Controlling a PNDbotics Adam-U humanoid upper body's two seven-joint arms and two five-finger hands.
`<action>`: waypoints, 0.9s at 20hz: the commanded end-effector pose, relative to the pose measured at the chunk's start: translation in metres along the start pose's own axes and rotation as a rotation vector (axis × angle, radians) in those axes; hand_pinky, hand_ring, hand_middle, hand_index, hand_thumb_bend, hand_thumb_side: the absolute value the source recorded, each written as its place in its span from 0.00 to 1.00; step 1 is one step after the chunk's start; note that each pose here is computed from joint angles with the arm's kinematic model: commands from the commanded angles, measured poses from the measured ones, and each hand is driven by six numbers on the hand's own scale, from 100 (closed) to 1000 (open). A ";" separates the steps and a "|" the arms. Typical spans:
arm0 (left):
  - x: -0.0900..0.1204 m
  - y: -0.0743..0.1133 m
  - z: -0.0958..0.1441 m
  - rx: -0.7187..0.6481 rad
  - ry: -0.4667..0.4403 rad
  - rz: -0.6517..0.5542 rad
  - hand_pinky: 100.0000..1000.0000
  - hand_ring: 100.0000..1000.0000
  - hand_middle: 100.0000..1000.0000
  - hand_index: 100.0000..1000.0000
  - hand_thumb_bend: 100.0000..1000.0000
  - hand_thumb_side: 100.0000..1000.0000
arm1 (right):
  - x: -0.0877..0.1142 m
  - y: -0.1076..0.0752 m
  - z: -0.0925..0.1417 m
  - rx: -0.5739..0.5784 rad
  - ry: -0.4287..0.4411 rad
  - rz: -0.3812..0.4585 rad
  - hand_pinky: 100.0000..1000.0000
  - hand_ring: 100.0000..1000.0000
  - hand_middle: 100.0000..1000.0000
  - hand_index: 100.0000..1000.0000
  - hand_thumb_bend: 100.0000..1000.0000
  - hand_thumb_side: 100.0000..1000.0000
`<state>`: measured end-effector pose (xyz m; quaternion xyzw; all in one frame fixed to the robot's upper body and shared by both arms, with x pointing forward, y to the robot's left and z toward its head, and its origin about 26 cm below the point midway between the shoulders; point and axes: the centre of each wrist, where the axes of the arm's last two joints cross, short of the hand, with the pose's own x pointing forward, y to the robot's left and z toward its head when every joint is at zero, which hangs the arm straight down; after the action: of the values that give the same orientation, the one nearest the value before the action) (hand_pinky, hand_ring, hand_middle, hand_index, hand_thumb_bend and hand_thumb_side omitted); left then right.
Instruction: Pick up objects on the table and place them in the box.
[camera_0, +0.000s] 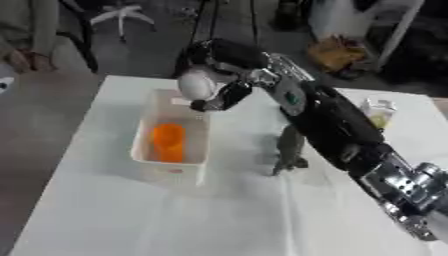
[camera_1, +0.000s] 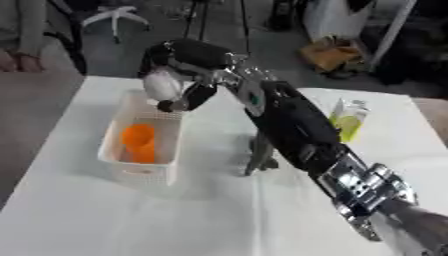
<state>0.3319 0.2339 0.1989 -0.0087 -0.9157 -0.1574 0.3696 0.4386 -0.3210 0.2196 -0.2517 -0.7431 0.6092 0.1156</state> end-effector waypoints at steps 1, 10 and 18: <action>0.009 0.002 -0.006 -0.009 -0.037 -0.008 0.55 0.66 0.81 0.89 0.41 0.92 | -0.001 -0.003 -0.003 0.004 -0.037 -0.013 0.11 0.32 0.64 0.61 0.21 0.00; 0.008 0.001 -0.005 -0.008 -0.035 -0.006 0.55 0.66 0.81 0.89 0.41 0.92 | 0.000 0.000 -0.006 -0.085 -0.060 -0.075 0.09 0.31 0.65 0.61 0.21 0.00; 0.008 0.001 -0.005 -0.012 -0.035 -0.003 0.54 0.66 0.81 0.89 0.41 0.93 | 0.002 0.003 -0.008 -0.155 -0.061 -0.114 0.09 0.35 0.69 0.67 0.00 0.00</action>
<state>0.3320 0.2337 0.1990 -0.0098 -0.9154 -0.1580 0.3700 0.4424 -0.3118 0.2063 -0.1940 -0.7953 0.5617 0.1196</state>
